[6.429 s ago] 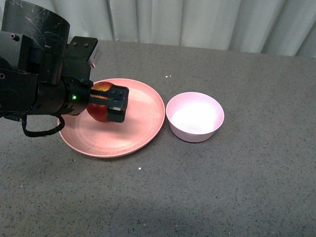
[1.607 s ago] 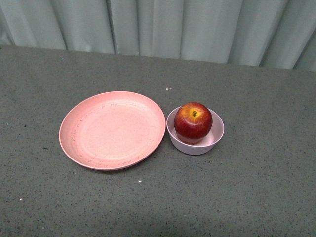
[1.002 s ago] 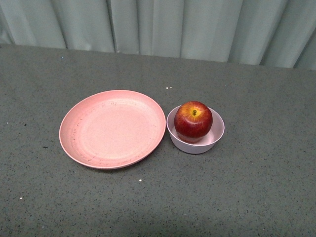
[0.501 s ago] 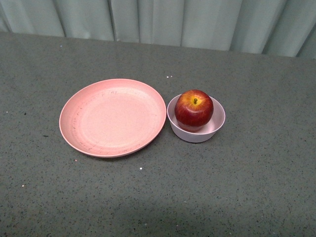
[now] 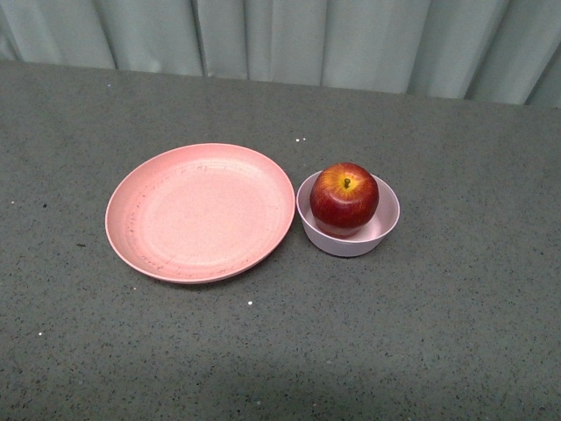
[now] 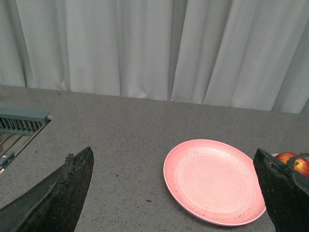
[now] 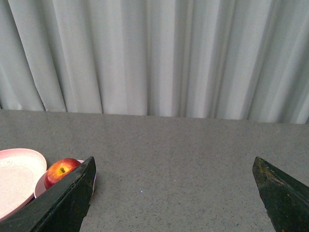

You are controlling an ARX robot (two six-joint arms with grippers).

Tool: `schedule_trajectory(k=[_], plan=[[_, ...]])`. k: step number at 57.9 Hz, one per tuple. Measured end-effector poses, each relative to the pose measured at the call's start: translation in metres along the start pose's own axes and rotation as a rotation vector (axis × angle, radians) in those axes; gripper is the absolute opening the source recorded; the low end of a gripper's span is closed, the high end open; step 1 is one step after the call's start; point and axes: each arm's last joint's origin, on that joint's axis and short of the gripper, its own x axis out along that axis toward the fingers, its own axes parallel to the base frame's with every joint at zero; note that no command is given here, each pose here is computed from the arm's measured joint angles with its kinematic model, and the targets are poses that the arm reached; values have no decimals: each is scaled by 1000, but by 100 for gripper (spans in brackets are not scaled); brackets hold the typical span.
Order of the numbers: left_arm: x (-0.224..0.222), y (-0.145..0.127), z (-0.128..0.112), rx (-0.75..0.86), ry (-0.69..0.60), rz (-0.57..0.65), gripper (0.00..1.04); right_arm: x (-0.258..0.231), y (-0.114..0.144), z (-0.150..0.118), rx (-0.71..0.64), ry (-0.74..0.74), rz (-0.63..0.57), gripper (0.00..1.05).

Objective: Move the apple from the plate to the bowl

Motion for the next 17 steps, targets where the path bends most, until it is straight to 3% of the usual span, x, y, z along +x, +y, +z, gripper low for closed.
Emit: schedule_trajectory(k=[17], plan=[[0, 0, 0, 0, 0, 0, 98, 0, 0, 0, 0, 0, 0, 95]])
